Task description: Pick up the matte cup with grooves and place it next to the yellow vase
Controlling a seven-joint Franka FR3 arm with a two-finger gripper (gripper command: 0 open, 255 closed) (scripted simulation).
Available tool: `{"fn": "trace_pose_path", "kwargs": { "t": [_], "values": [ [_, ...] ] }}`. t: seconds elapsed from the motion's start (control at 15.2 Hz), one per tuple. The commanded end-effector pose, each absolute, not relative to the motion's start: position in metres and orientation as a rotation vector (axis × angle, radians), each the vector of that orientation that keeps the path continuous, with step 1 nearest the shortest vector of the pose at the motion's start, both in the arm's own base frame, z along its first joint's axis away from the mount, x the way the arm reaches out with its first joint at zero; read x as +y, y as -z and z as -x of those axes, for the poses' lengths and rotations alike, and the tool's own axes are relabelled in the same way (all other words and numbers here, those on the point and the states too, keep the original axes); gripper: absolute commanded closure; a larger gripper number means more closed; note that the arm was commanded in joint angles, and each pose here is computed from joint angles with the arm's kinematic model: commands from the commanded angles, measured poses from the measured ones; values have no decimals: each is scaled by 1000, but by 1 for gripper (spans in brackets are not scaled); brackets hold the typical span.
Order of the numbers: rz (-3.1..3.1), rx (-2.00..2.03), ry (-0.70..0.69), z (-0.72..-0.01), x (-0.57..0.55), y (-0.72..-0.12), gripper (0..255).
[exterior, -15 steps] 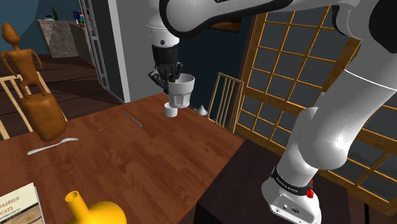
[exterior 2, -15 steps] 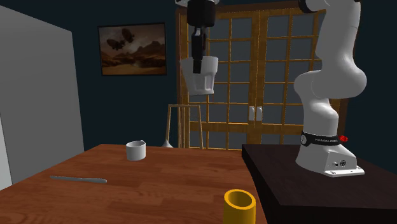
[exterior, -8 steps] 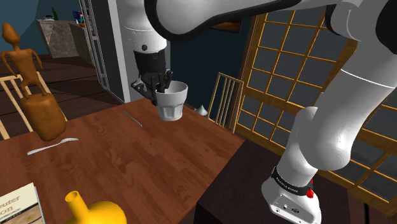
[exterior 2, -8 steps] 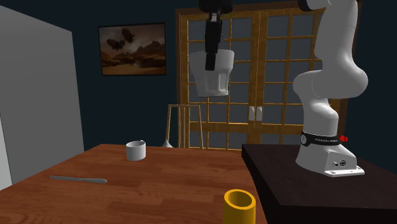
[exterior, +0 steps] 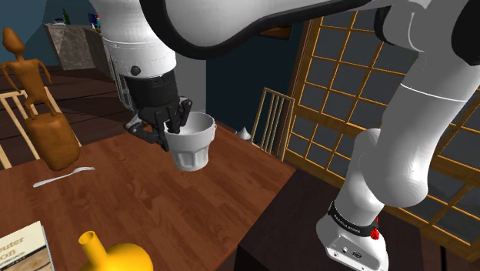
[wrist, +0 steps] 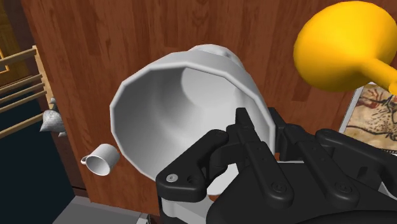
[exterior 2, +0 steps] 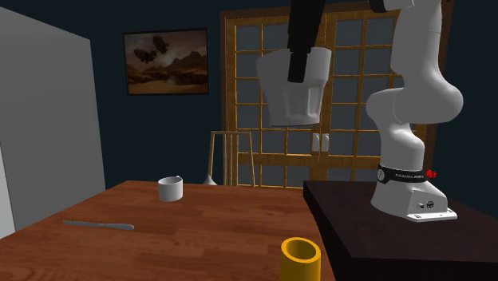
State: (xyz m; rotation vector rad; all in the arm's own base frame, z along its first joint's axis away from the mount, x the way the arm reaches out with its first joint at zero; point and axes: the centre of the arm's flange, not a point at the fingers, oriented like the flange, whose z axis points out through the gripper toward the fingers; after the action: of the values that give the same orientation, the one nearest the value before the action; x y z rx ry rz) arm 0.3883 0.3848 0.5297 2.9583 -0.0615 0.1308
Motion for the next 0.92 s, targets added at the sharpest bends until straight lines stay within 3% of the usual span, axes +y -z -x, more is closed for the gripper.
{"fn": "trace_pose_path", "kwargs": {
  "t": [0.0, 0.86],
  "values": [
    [-2958, -64, -130, -376, 403, -531, 255],
    [-2958, -64, -130, -376, 403, -462, 255]
  ]
}}
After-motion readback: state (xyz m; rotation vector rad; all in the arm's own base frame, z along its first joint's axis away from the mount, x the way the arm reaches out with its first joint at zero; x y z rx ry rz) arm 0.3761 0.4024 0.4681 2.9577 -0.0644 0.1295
